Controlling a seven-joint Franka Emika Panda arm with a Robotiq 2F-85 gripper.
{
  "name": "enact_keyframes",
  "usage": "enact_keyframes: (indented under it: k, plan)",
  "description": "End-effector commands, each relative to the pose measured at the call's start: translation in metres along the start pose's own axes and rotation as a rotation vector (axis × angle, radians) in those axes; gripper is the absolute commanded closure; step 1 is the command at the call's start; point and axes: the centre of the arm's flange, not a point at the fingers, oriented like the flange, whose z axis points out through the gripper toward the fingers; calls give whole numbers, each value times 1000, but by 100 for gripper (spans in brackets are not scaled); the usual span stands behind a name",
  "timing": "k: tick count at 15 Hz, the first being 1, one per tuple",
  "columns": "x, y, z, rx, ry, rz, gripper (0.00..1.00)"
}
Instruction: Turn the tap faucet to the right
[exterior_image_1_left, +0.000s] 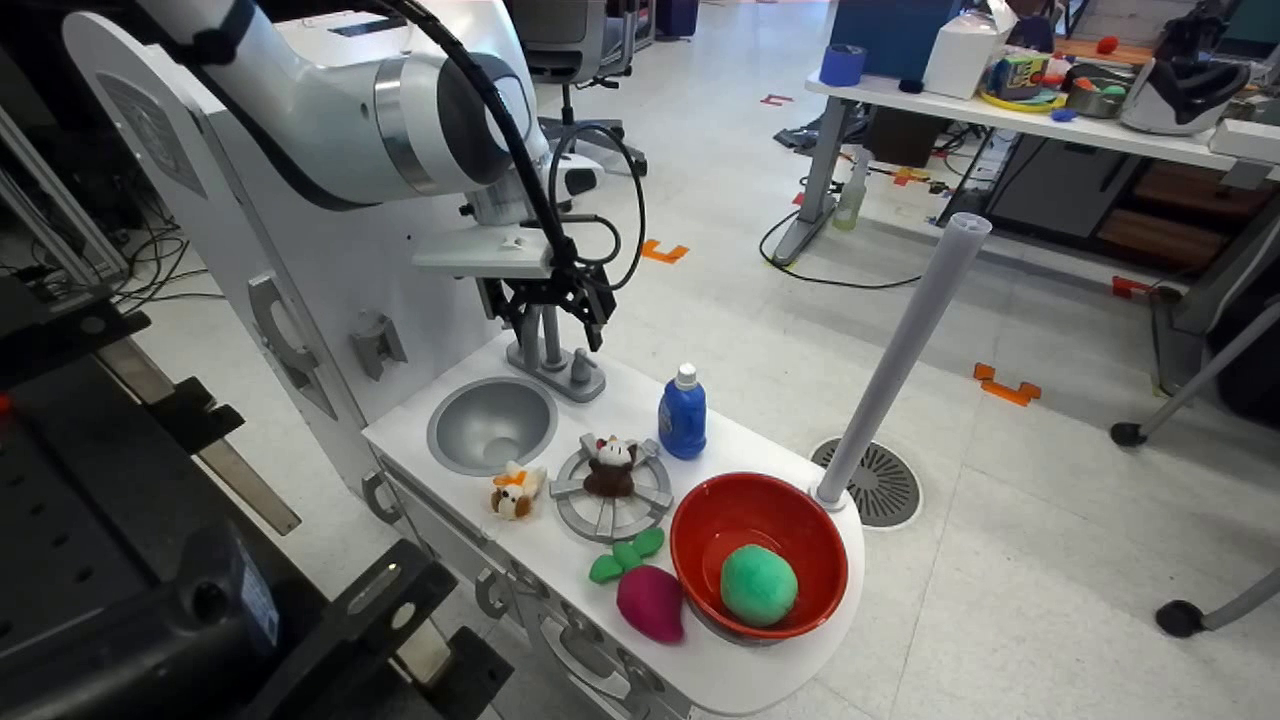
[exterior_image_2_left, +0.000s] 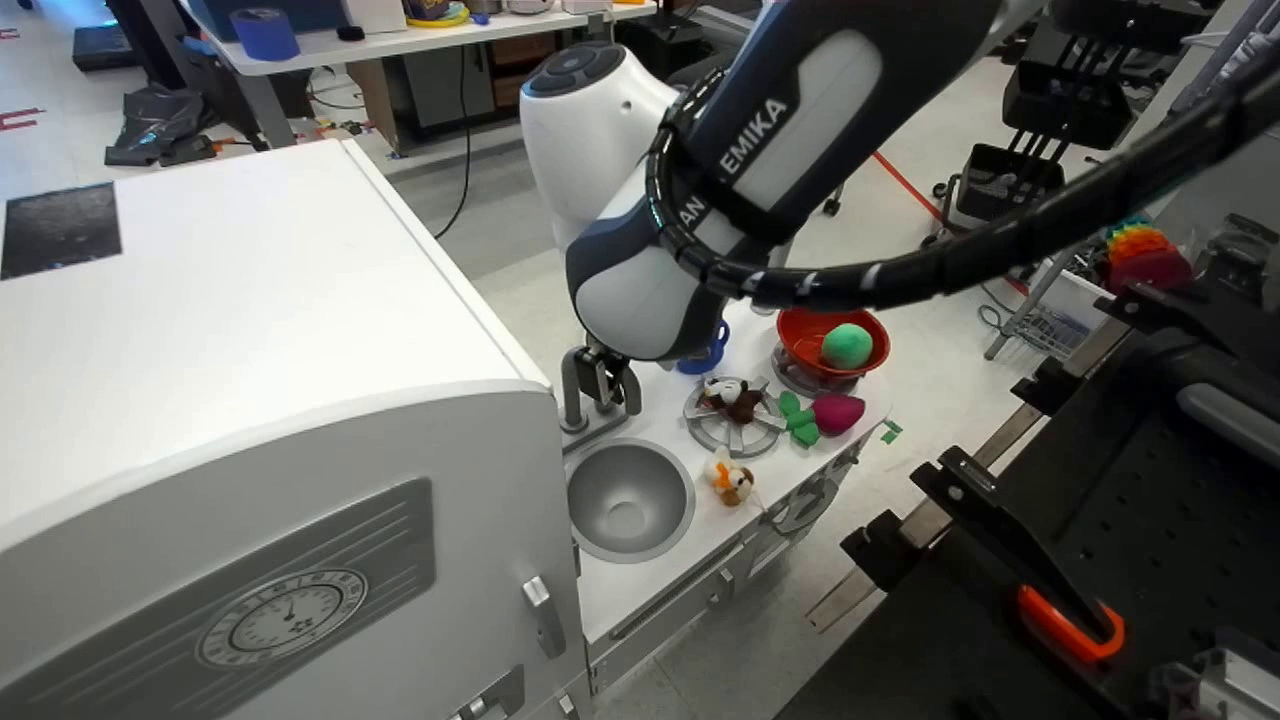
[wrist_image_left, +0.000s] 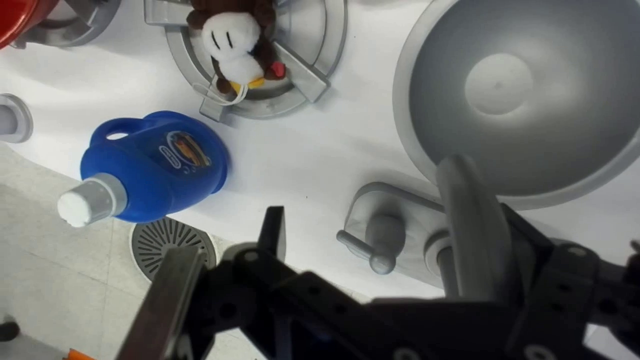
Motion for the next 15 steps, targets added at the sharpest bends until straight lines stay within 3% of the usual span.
enact_keyframes:
  k: [1, 4, 9, 13, 15]
  plan:
    - [35, 24, -14, 8, 4, 71, 0]
    - [65, 78, -43, 32, -34, 250, 0]
    - [58, 124, -42, 78, -167, 451, 0]
    - [72, 207, -54, -19, -194, 641, 0]
    - [72, 234, -70, -27, -223, 723, 0]
